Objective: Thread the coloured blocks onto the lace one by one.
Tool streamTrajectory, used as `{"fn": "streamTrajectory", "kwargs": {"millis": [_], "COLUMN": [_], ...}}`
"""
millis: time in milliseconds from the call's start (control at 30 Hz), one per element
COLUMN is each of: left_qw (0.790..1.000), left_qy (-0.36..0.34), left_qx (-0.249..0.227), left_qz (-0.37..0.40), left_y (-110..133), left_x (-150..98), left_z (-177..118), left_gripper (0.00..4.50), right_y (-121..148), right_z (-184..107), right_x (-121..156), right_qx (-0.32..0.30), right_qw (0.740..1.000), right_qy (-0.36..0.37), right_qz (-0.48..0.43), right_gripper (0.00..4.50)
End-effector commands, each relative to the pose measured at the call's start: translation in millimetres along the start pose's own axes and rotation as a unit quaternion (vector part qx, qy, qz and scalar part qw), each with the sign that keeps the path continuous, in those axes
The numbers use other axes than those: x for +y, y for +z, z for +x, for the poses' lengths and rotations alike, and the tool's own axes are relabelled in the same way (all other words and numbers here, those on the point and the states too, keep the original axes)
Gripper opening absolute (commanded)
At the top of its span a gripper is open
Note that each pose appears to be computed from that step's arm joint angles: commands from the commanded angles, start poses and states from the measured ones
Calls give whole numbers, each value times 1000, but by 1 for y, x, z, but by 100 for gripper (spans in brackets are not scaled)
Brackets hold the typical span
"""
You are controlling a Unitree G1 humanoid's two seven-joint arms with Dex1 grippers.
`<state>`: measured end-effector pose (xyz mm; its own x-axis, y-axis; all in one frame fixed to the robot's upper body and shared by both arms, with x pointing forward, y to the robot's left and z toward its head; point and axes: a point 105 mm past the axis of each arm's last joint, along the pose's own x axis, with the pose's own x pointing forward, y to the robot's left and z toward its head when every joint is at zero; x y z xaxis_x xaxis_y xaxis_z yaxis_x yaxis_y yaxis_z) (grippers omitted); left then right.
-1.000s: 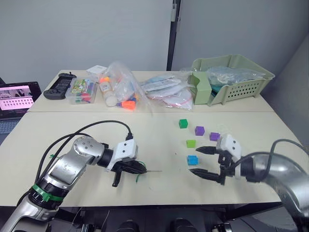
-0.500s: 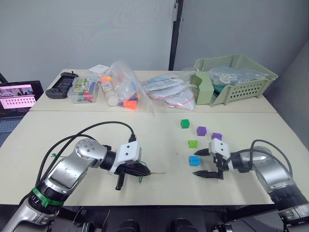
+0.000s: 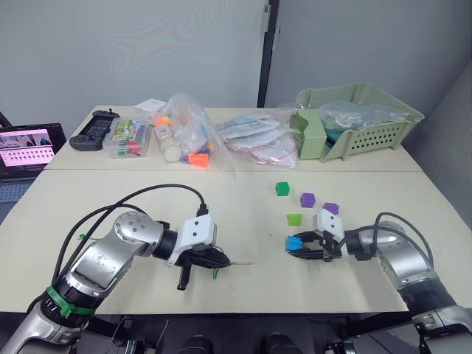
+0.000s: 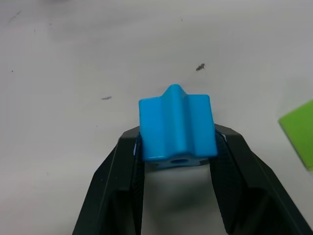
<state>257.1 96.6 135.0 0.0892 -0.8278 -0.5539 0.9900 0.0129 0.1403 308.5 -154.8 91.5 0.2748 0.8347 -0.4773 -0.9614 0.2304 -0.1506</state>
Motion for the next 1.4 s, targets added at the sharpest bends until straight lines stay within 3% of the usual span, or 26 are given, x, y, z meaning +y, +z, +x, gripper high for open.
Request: {"fn": "streamTrajectory", "kwargs": {"millis": [33,333,633,1400], "left_qw": [999,999,995,996], "left_qy": [26,20,24,43], "left_qx": [19,45,97,74], "left_qz": [22,18,-5,16], "left_y": [7,6,-11,3], "left_x": [9,11,7,14], "left_z": [2,20,22,40], "left_gripper": [0,0,0,0], "right_y": [32,41,14,26], "right_z": [4,29,42,47], "right_x": [11,42,52,62], "right_qx": [-16,31,67,60], "right_qw": [999,998,996,994], "right_qy": [12,42,50,74], "right_qz": [-31,-35,-30,-45], "right_gripper": [135,135,135,135]}}
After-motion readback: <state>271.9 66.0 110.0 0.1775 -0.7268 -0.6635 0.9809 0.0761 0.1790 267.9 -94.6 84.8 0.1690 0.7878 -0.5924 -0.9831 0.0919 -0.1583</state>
